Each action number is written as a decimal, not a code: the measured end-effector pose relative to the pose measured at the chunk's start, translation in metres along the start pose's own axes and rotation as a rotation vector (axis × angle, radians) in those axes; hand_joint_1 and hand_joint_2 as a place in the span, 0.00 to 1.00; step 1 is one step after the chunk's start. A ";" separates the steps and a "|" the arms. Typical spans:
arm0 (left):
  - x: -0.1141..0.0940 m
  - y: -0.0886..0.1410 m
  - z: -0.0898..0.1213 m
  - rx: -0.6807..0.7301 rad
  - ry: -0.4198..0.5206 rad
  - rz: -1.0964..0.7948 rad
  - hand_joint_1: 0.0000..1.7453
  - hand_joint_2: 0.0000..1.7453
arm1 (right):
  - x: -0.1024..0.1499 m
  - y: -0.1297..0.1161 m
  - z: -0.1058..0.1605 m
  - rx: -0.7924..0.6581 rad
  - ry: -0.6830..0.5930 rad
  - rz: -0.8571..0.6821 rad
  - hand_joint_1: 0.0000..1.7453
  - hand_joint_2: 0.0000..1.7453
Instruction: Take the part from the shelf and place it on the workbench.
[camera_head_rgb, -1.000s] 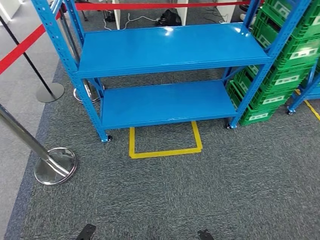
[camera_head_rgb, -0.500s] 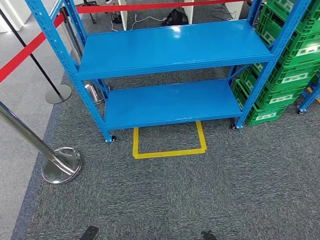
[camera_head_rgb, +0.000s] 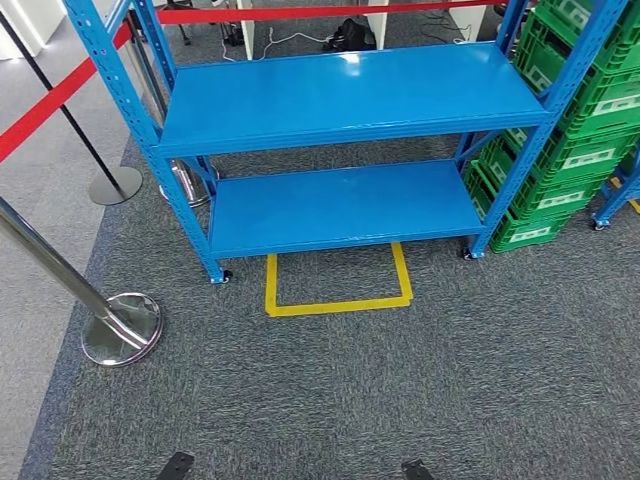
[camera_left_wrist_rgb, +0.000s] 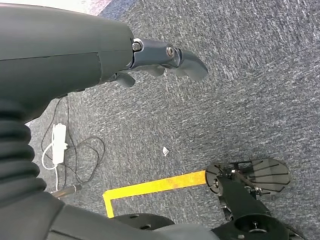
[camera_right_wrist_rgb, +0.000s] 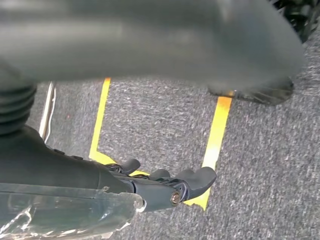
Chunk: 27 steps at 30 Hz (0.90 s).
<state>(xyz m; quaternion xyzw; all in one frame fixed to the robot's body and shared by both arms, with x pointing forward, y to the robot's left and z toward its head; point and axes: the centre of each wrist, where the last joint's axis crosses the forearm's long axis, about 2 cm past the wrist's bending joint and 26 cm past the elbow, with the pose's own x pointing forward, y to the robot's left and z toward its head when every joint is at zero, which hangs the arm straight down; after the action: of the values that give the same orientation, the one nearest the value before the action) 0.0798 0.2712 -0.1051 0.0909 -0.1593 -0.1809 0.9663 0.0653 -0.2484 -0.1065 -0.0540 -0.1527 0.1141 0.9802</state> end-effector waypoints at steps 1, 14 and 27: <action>0.000 0.000 0.000 0.000 0.000 -0.001 0.00 0.00 | 0.000 0.000 0.000 0.002 -0.004 -0.005 0.00 0.00; 0.000 0.001 0.000 0.001 0.002 -0.007 0.00 0.00 | 0.002 0.000 0.000 0.022 0.000 -0.023 0.00 0.00; 0.000 0.001 0.000 0.003 0.008 -0.015 0.00 0.00 | 0.003 0.000 0.000 0.029 0.006 -0.029 0.00 0.00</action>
<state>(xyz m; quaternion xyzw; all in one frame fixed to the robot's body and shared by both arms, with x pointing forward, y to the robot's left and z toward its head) 0.0806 0.2722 -0.1050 0.0943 -0.1549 -0.1877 0.9653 0.0679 -0.2479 -0.1061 -0.0378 -0.1488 0.1021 0.9829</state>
